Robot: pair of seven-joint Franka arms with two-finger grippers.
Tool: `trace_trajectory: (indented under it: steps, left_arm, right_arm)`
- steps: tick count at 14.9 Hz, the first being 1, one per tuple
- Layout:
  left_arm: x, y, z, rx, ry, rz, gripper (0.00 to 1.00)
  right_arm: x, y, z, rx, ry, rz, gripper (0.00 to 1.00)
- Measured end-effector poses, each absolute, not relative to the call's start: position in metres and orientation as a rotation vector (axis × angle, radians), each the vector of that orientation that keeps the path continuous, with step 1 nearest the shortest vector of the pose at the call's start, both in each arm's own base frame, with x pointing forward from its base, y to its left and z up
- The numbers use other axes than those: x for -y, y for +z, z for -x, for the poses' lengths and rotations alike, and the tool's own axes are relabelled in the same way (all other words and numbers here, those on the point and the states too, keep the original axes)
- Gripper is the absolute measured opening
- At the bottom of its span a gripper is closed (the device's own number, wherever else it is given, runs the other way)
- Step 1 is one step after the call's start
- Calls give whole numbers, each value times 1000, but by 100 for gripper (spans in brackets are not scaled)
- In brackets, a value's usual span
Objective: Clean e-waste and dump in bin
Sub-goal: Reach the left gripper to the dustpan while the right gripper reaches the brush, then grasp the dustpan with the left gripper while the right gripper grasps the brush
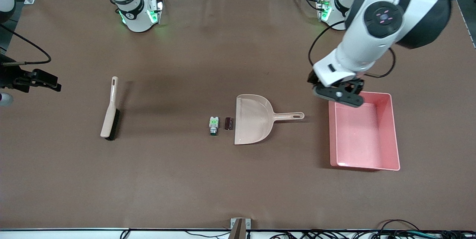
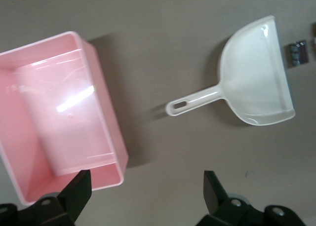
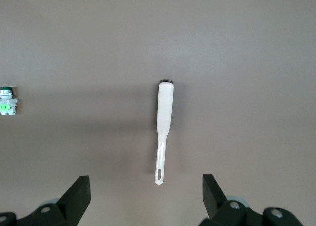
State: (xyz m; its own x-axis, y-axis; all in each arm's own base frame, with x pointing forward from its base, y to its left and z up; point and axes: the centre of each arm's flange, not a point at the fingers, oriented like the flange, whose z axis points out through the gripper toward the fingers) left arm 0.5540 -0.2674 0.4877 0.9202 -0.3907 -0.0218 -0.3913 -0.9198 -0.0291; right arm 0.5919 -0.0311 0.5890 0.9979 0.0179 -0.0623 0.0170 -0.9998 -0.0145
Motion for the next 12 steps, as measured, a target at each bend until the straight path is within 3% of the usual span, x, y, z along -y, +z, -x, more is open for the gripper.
trace_trajectory:
  steps: [3, 8, 12]
  left_arm:
    - [309, 440, -550, -879, 51, 2956, 99]
    - [355, 360, -543, -1303, 91, 2708, 94]
    - [366, 322, -545, -1639, 112, 2534, 91]
  right_arm:
    - [19, 563, -604, 58, 147, 3117, 100]
    - [19, 455, -632, 58, 363, 3083, 100]
    - [18, 365, -624, 61, 337, 3090, 100]
